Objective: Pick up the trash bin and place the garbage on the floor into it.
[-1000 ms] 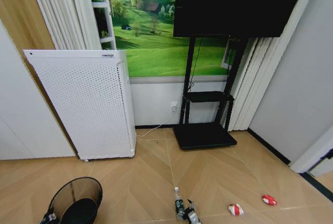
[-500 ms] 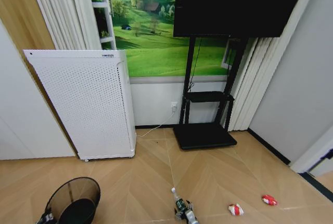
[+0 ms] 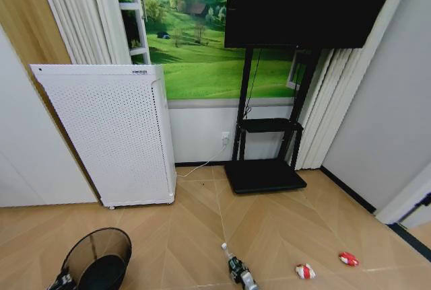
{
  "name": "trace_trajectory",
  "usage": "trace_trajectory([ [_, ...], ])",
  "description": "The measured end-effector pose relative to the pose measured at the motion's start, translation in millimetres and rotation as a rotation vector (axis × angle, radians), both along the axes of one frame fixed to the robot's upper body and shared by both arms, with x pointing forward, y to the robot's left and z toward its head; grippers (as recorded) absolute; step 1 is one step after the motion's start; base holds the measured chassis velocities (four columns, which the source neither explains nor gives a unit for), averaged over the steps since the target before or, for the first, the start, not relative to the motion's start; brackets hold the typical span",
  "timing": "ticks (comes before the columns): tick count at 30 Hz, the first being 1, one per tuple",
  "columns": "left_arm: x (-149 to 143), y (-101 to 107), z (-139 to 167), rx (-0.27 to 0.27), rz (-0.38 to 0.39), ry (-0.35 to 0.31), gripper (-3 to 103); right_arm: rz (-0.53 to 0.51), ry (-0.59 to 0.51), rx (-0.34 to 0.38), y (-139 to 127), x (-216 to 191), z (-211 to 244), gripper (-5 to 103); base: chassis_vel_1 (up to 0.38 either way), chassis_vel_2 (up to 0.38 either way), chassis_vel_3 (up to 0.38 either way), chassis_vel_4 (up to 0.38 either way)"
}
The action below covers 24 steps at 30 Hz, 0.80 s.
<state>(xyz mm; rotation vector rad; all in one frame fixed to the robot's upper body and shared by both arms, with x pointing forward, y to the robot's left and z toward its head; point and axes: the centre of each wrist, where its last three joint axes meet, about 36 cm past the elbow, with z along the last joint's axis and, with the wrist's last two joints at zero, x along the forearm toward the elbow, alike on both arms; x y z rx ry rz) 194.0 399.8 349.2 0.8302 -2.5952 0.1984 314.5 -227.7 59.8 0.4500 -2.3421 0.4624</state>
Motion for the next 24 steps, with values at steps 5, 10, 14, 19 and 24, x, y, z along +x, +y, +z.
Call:
trace_trajectory([
  [5, 1.2, -0.4, -0.3, 0.001, -0.004, -0.004, 6, 0.0, -0.008, 0.008, -4.7, -1.6, -0.6, 29, 0.0, 0.0, 0.0, 0.0],
  [10, 8.3, 2.4, -2.5, 0.022, -0.024, -0.022, 6, -0.006, -0.045, 0.047, -7.5, 7.6, 5.2, 23, 0.0, 0.0, 0.0, 0.0],
  [14, 39.8, 14.0, -4.2, 0.061, -0.065, -0.055, 6, 0.014, -0.168, 0.095, -17.9, 50.1, 28.2, 23, 0.0, 0.0, 0.0, 0.0],
  [19, 89.9, 19.4, -3.6, 0.096, -0.128, -0.077, 6, 0.0, -0.299, 0.156, -34.2, 103.5, 63.1, 23, 0.0, 0.0, 0.0, 0.0],
  [24, 143.7, 7.1, -24.3, 0.091, -0.196, -0.073, 6, 0.02, -0.415, 0.229, -37.7, 135.6, 100.8, 23, 0.0, 0.0, 0.0, 0.0],
])
